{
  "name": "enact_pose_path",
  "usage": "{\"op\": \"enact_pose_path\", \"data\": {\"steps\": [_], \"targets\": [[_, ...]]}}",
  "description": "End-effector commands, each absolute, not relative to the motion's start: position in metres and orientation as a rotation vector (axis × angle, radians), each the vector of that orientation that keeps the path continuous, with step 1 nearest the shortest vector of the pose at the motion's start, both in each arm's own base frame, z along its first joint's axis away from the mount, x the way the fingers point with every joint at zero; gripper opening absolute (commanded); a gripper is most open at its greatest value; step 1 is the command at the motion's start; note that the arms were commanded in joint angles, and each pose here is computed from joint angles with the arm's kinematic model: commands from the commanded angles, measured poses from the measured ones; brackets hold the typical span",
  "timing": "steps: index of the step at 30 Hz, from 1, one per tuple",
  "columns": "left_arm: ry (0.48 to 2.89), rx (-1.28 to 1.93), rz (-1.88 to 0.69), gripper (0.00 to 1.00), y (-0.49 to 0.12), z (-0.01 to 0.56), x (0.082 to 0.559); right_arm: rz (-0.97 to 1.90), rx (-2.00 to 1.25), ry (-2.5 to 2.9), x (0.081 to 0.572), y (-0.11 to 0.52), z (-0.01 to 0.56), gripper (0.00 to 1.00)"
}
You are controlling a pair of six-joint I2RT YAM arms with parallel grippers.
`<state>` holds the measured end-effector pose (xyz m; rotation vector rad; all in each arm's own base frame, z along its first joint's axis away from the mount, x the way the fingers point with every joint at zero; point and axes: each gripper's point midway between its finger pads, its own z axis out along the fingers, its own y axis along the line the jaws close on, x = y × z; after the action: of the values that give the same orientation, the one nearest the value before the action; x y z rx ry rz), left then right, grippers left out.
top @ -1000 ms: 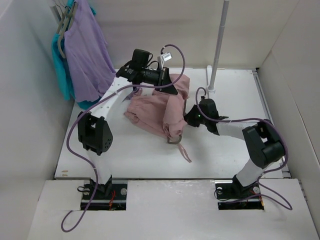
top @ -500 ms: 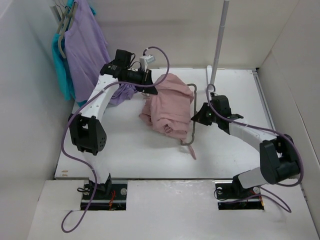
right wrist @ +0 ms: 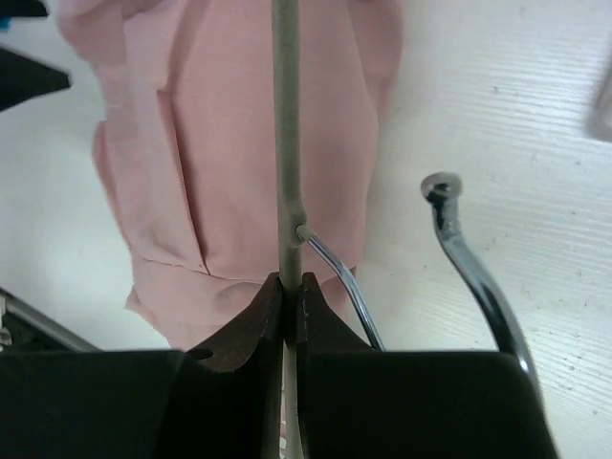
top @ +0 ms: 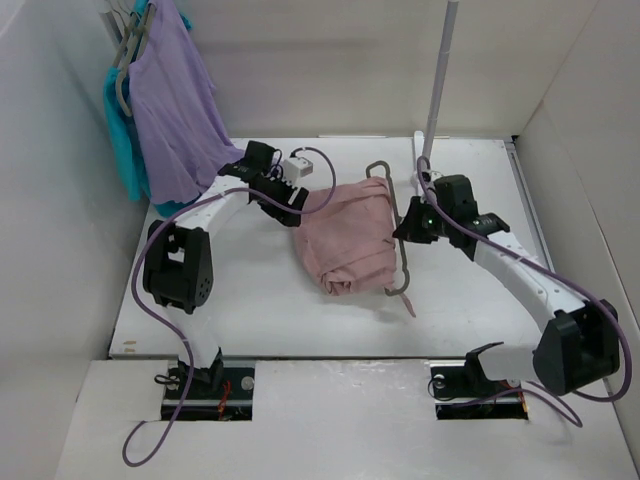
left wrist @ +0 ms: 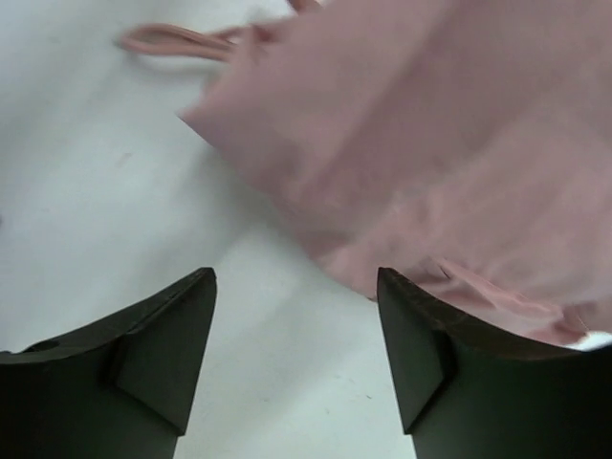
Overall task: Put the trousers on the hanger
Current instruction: Place the trousers on the hanger, then place the hanger at the clothesline.
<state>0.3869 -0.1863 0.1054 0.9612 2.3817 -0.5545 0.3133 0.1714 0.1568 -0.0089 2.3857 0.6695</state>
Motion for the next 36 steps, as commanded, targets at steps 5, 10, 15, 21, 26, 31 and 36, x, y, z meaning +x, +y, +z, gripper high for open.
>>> {"op": "enact_pose_path", "data": {"steps": [5, 10, 15, 21, 26, 31, 36], "targets": [[1.992, 1.043, -0.38, 0.67, -0.196, 0.214, 0.403, 0.723, -0.24, 2.273, 0.297, 0.19, 0.233, 0.0], [1.631, 1.219, -0.336, 0.67, -0.226, 0.297, 0.381, 0.727, -0.401, 2.245, 0.28, 0.202, 0.273, 0.0], [1.43, 1.384, -0.304, 0.67, -0.272, 0.333, 0.36, 0.745, -0.445, 2.22, 0.278, 0.207, 0.292, 0.0], [1.229, 1.437, -0.209, 0.72, -0.324, 0.349, 0.348, 0.789, -0.424, 2.168, 0.278, 0.213, 0.307, 0.0], [1.116, 1.475, -0.091, 0.75, -0.345, 0.345, 0.349, 0.812, -0.428, 2.153, 0.273, 0.219, 0.312, 0.0], [1.093, 1.517, -0.022, 0.76, -0.358, 0.319, 0.354, 0.869, -0.456, 2.11, 0.267, 0.227, 0.321, 0.0], [1.03, 1.553, 0.004, 0.76, -0.372, 0.312, 0.355, 0.899, -0.469, 2.112, 0.262, 0.232, 0.316, 0.0]]}}
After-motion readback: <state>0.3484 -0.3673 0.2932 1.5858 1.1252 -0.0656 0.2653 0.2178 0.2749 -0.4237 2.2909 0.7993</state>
